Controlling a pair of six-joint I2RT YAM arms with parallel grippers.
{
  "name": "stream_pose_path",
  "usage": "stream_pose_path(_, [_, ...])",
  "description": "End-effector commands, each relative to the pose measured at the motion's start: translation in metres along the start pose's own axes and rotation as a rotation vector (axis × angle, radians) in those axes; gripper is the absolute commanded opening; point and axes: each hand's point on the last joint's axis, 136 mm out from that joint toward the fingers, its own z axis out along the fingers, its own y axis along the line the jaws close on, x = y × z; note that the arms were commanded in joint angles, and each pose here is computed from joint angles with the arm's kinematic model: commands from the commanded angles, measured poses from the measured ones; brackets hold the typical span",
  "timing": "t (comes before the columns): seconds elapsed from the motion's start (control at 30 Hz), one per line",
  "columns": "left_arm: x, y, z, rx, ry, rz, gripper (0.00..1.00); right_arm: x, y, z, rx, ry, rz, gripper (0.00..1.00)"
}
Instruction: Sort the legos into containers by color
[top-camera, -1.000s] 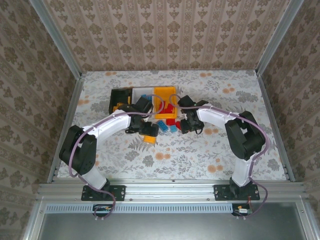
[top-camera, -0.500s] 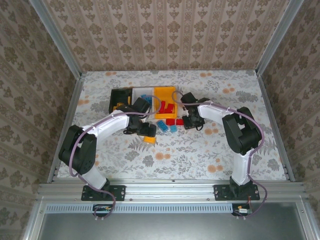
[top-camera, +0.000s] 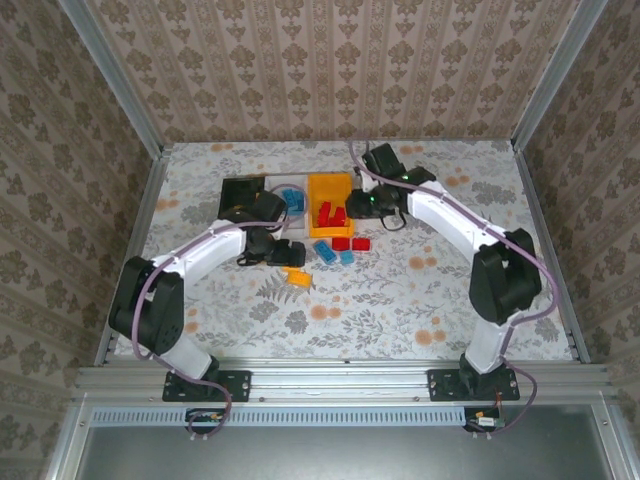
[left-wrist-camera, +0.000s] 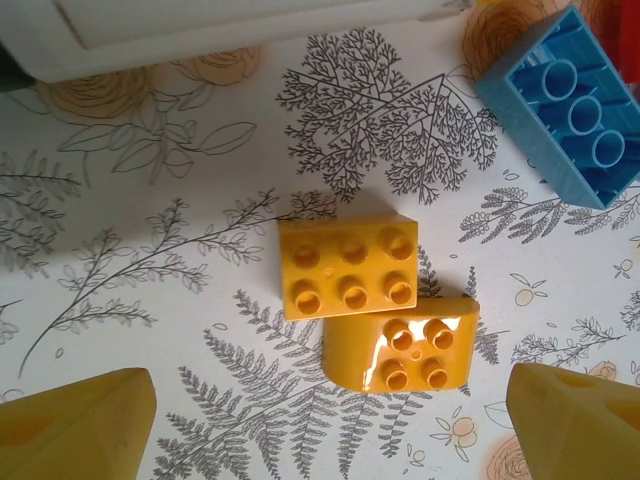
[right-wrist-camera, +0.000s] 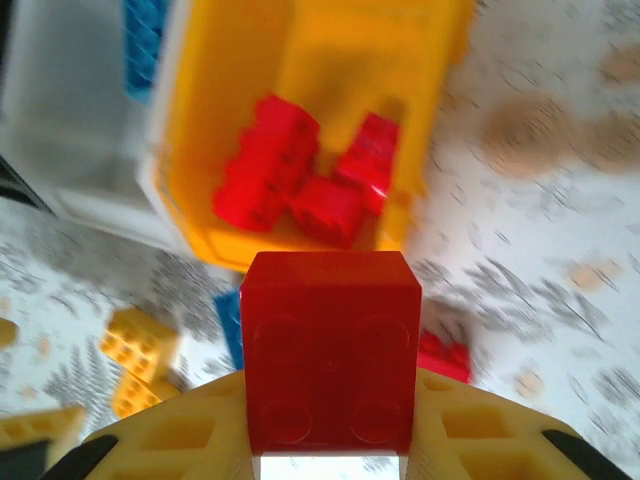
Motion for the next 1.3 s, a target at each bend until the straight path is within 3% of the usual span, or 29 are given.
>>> stream_pose_path(0.0, [-0.001,-0.003,-0.012,0.042,-0.026,-0.02,0.92,-0.006,0.011,0.027,-0.046,0.059,0.037,0.36])
stream_pose_path(0.2, [0.003,0.002,-0.01,0.05,-0.018,-0.036,0.92,-0.03,0.01,0.045,-0.034,0.026,0.019,0.61])
stream_pose_path(0.27, [0.004,0.004,-0.01,0.054,-0.023,-0.041,0.92,-0.035,0.005,0.036,-0.021,-0.011,0.019,0.64])
stream_pose_path(0.6, [-0.002,0.003,-0.023,0.108,-0.073,-0.049,0.94,-0.023,-0.024,-0.042,-0.018,-0.277,-0.205,0.69])
stream_pose_path(0.8, [-0.018,0.005,-0.046,0.193,-0.156,-0.094,0.99,-0.01,-0.044,-0.072,0.004,-0.338,-0.353,0.71])
stream_pose_path(0.97, [-0.03,0.011,-0.068,0.237,-0.212,-0.09,1.0,0.004,-0.055,-0.071,-0.016,-0.312,-0.469,0.72])
stream_pose_path(1.27, [-0.036,0.021,-0.081,0.247,-0.273,-0.046,1.0,0.041,-0.04,-0.052,-0.19,-0.264,-0.691,0.71])
